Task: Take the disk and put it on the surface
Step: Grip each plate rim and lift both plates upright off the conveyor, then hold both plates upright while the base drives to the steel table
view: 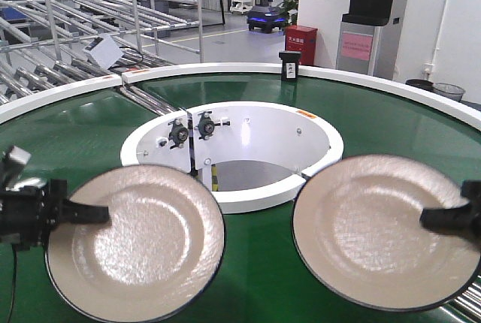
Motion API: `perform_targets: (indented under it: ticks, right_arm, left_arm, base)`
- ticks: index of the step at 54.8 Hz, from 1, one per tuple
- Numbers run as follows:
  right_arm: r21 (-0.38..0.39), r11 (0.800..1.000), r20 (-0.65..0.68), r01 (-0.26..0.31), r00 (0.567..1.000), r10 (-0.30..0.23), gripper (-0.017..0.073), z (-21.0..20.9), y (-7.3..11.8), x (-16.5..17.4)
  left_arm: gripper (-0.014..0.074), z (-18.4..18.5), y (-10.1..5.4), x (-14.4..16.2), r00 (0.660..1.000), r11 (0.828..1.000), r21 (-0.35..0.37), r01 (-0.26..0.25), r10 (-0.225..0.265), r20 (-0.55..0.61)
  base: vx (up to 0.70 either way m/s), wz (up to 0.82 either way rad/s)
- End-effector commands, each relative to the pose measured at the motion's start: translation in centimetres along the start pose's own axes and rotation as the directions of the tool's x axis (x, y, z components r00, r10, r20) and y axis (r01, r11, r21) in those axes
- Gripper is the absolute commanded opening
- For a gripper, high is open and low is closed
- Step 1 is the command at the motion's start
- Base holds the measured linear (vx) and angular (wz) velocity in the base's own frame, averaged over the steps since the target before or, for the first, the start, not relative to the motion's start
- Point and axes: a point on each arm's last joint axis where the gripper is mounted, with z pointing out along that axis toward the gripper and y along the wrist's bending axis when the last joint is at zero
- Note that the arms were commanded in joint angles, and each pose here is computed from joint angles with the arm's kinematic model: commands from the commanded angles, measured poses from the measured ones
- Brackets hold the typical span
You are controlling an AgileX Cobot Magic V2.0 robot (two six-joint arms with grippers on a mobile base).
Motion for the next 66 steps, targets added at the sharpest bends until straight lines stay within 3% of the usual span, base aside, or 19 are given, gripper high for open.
perform_targets:
  ticks: [1, 10, 19, 66]
  right_arm:
    - [-0.136, 0.99, 0.107, 0.044, 0.994, -0.029, -0.0009, -2.9, 4.6, -0.6]
    - [-0.146, 0.986, 0.143, 0.084, 0.988, -0.063, -0.0009, -4.3, 6.4, -0.1]
    - [-0.15, 0.984, 0.151, 0.099, 0.985, -0.077, -0.0009, -4.5, 6.8, 0.0]
    - [-0.148, 0.984, 0.152, 0.099, 0.985, -0.076, -0.0009, -4.5, 6.8, 0.0]
  left_arm:
    - [-0.0004, -2.4, -5.9, -1.3, 0.992, 0.985, 0.161, -0.057, 0.038, 0.12]
    - [-0.0002, -3.8, -8.1, -1.3, 0.983, 0.986, 0.153, -0.07, 0.043, 0.177]
    - [-0.0001, -4.4, -9.0, -1.4, 0.975, 0.986, 0.135, -0.093, 0.063, 0.213]
    - [-0.0001, -4.3, -8.8, -1.4, 0.976, 0.987, 0.13, -0.093, 0.065, 0.207]
  base:
    - [0.0, 0.0]
    - [0.0, 0.0]
    - [0.0, 0.0]
    - [-0.01, -0.02]
